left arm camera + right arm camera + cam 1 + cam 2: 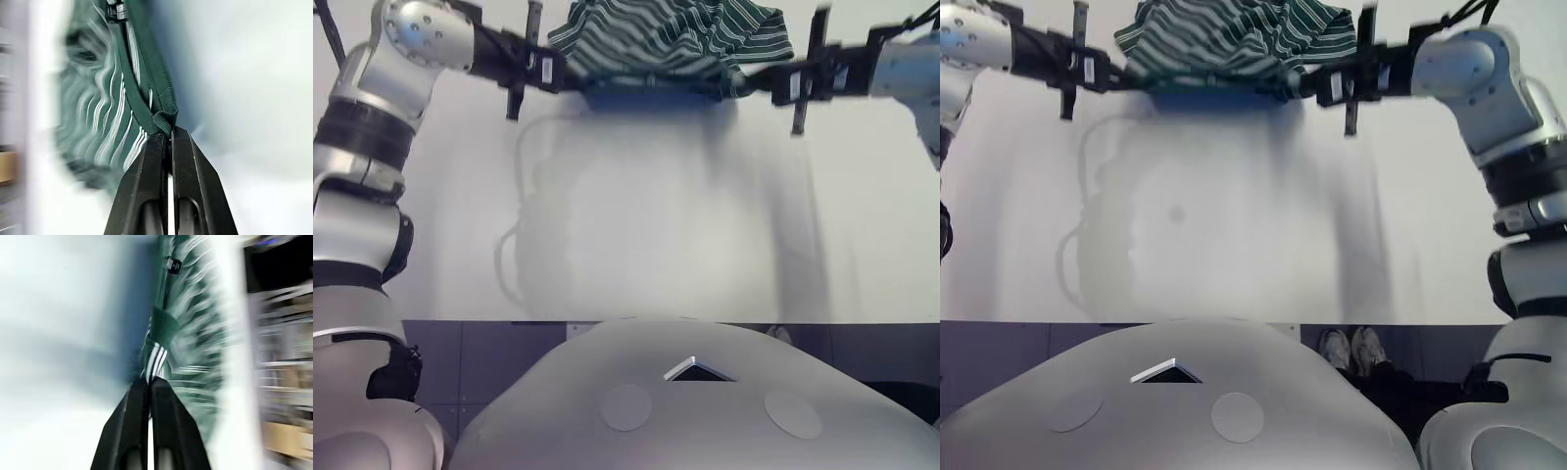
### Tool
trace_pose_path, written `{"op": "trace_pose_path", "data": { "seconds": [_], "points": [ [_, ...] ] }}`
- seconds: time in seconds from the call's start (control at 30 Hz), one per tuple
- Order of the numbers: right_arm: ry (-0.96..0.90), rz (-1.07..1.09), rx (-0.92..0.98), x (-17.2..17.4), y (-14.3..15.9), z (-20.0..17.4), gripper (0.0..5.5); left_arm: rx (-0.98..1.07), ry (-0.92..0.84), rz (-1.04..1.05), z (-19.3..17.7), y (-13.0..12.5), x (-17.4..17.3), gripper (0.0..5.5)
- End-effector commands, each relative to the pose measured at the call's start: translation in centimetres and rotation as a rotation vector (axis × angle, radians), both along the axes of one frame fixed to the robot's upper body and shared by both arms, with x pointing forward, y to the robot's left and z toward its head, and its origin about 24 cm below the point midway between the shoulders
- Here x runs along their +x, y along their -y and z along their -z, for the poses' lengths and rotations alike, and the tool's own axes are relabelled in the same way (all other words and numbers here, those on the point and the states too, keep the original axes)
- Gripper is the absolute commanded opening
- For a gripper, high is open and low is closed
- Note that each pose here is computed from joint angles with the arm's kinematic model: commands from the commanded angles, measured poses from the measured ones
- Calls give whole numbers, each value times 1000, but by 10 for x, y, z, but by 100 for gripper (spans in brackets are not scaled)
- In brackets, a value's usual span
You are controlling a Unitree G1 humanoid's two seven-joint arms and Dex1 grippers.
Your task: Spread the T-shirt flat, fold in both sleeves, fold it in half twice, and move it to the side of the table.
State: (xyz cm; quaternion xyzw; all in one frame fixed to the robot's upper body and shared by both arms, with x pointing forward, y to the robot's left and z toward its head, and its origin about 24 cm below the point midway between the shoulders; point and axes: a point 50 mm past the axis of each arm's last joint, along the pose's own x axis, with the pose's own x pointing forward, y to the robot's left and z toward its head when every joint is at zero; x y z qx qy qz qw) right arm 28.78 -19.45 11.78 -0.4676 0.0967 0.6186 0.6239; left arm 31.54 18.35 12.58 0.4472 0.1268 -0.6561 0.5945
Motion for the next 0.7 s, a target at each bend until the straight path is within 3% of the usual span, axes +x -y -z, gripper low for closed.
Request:
{"op": "trace_pose_path", "data": {
  "seconds": [0.03,0.13,0.2,0.3,0.43,0.63,0.7],
  "points": [
    [-779,-145,115,-93,5,-8,2,-105,-559,251,-53,7,-89,0],
    [-1023,-148,52,-146,16,-14,2,-109,-767,346,-62,16,-139,0],
    [-1053,-136,33,-156,13,-19,2,-102,-815,361,-55,20,-154,0],
    [-894,-54,153,-127,-1,-40,2,-142,-743,264,-51,18,-139,0],
    [-726,16,337,-93,-1,-78,2,-229,-697,237,-81,16,-128,0],
    [-628,-3,363,-89,3,-96,2,-277,-643,308,-109,27,-131,0],
    [-481,36,367,-72,7,-99,2,-298,-521,256,-118,24,-113,0]
  ]
}}
